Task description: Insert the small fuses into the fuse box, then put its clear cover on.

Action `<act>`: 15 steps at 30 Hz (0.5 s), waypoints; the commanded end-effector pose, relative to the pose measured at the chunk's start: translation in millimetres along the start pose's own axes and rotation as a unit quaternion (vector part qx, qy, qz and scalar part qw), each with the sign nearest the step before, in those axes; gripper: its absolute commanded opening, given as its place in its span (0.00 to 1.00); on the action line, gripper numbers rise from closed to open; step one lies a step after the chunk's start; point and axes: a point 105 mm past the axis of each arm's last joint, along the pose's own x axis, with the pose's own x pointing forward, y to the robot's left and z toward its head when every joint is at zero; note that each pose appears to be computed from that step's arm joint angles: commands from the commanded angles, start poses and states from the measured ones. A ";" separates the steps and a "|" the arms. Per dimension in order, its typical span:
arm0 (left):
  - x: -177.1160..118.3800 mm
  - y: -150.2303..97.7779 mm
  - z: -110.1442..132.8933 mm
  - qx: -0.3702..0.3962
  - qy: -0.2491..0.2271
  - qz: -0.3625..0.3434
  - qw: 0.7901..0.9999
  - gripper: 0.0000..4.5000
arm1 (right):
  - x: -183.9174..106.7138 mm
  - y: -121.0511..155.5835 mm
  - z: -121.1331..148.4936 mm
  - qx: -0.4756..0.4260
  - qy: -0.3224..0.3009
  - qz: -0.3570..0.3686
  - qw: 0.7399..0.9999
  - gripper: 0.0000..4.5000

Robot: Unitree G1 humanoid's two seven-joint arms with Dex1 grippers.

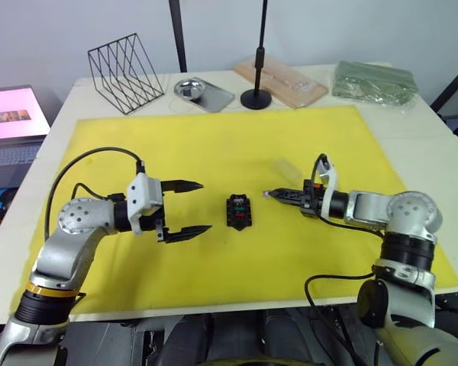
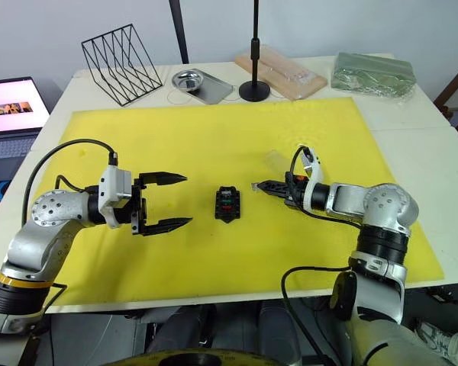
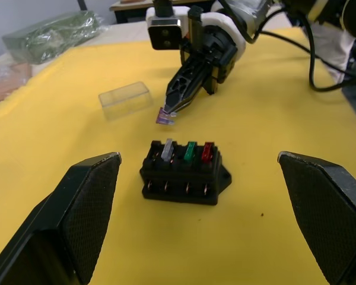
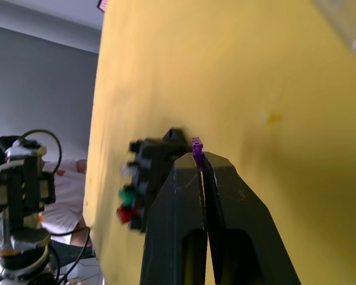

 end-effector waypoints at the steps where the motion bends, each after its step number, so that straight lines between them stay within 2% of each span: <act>1: -1.5 -7.9 13.8 0.007 -0.021 -0.017 1.000 1.00 | -8.5 14.4 -8.7 -0.020 -0.008 0.023 1.000 0.01; 6: -3.2 -12.1 14.0 0.000 -0.021 -0.019 1.000 1.00 | -17.8 11.0 -39.4 -0.002 -0.007 0.004 1.000 0.01; 15: -3.2 -22.5 12.9 -0.012 -0.020 -0.031 0.999 1.00 | -27.1 18.4 -67.8 0.062 -0.041 -0.043 0.996 0.01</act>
